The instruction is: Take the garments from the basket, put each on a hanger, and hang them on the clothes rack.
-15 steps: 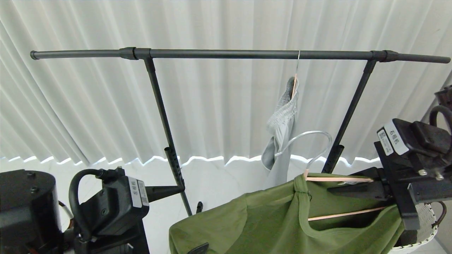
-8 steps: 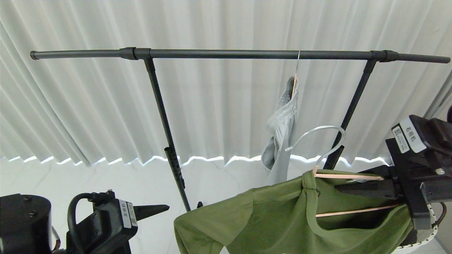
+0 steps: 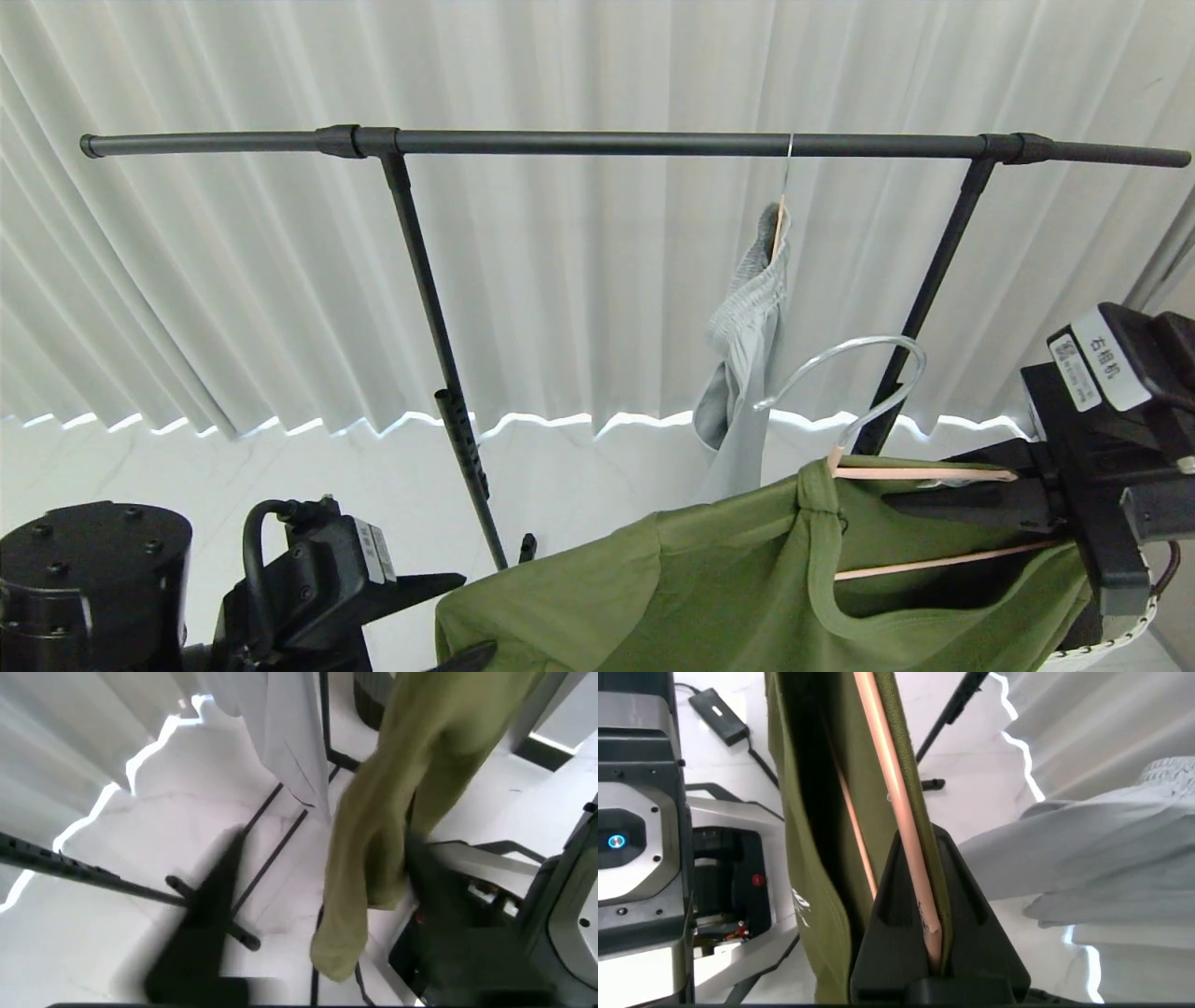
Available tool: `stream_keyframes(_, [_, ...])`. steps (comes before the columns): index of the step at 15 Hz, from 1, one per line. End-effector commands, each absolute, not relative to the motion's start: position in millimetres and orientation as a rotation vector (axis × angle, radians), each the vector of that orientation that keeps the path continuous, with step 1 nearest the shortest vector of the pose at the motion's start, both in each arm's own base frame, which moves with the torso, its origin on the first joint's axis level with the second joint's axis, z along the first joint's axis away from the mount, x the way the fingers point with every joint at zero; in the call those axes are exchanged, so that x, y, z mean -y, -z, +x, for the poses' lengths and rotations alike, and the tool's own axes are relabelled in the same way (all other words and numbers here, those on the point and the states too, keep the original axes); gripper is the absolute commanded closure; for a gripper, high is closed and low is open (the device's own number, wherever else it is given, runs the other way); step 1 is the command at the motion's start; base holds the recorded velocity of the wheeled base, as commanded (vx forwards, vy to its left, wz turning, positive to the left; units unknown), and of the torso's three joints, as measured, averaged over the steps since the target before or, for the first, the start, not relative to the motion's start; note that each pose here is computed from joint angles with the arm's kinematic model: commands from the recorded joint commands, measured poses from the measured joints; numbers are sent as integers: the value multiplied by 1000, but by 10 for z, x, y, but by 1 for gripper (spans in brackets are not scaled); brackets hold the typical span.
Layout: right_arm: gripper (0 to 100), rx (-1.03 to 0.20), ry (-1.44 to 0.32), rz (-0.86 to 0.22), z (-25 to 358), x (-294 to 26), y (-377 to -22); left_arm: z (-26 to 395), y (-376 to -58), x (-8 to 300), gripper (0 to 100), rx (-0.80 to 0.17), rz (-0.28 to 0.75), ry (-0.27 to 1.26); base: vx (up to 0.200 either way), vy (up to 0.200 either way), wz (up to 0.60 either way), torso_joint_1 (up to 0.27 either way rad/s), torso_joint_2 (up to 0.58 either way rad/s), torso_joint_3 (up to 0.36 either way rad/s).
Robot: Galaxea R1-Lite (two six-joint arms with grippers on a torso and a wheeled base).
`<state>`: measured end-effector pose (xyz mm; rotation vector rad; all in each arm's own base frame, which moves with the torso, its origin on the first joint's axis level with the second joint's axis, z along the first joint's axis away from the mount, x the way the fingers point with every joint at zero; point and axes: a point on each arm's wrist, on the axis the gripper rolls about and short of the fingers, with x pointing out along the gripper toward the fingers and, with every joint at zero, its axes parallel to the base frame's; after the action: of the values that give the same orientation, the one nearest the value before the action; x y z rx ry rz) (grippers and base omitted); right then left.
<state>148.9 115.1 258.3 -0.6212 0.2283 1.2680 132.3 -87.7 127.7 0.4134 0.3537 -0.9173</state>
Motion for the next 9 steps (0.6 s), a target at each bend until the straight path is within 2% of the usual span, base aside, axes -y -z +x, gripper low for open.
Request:
stream_keyframes(1, [100, -230, -1260, -620, 1470, -1129, -2587, 1378, -1244, 843, 100, -381, 408, 884, 0, 0, 0, 0, 0, 0])
stream_keyframes(6, [100, -244, -1165, -612, 1517, -997, -2613, 1504, -1250, 517, 100, -416, 378, 626, 0, 0, 0, 0, 0, 0])
stream_keyframes(9, [100, -267, -1154, -576, 1541, -1005, -2613, 1502, -1274, 421, 100, -409, 365, 567, 0, 0, 0, 0, 0, 0])
